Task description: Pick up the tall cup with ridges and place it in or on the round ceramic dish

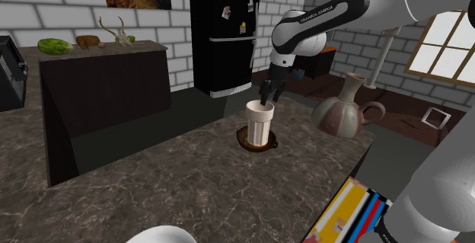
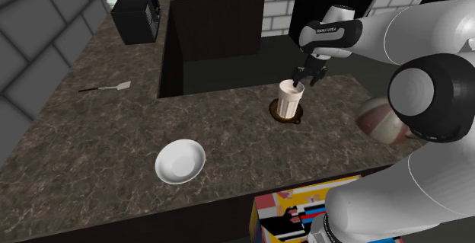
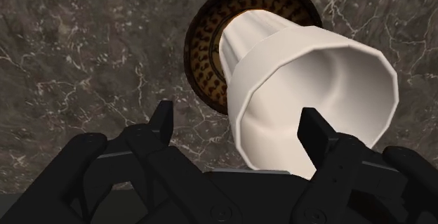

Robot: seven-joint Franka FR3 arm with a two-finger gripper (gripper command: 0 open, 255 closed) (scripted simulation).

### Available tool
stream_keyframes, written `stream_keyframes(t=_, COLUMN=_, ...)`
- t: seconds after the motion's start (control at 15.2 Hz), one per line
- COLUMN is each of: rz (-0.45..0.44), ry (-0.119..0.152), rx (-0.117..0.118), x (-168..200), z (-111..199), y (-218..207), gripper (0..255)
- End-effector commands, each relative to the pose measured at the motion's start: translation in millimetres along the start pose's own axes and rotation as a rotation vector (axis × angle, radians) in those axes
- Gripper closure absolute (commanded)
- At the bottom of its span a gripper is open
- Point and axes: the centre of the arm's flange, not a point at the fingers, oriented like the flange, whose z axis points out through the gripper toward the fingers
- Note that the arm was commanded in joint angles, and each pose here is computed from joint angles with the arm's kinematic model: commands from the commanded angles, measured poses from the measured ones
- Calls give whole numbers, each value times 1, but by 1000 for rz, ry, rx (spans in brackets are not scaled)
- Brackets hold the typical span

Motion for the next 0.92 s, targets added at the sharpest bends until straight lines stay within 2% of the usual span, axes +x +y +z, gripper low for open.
stream_keyframes(t=0.0, rz=0, ry=0, rx=0, x=0, z=0, y=0, gripper=0)
stream_keyframes(t=0.07, rz=0, ry=0, rx=0, x=0, z=0, y=0, gripper=0)
stream_keyframes(t=0.33, rz=0, ry=0, rx=0, x=0, z=-50, y=0, gripper=0)
stream_keyframes(t=0.86, rz=0, ry=0, rx=0, x=0, z=-50, y=0, gripper=0)
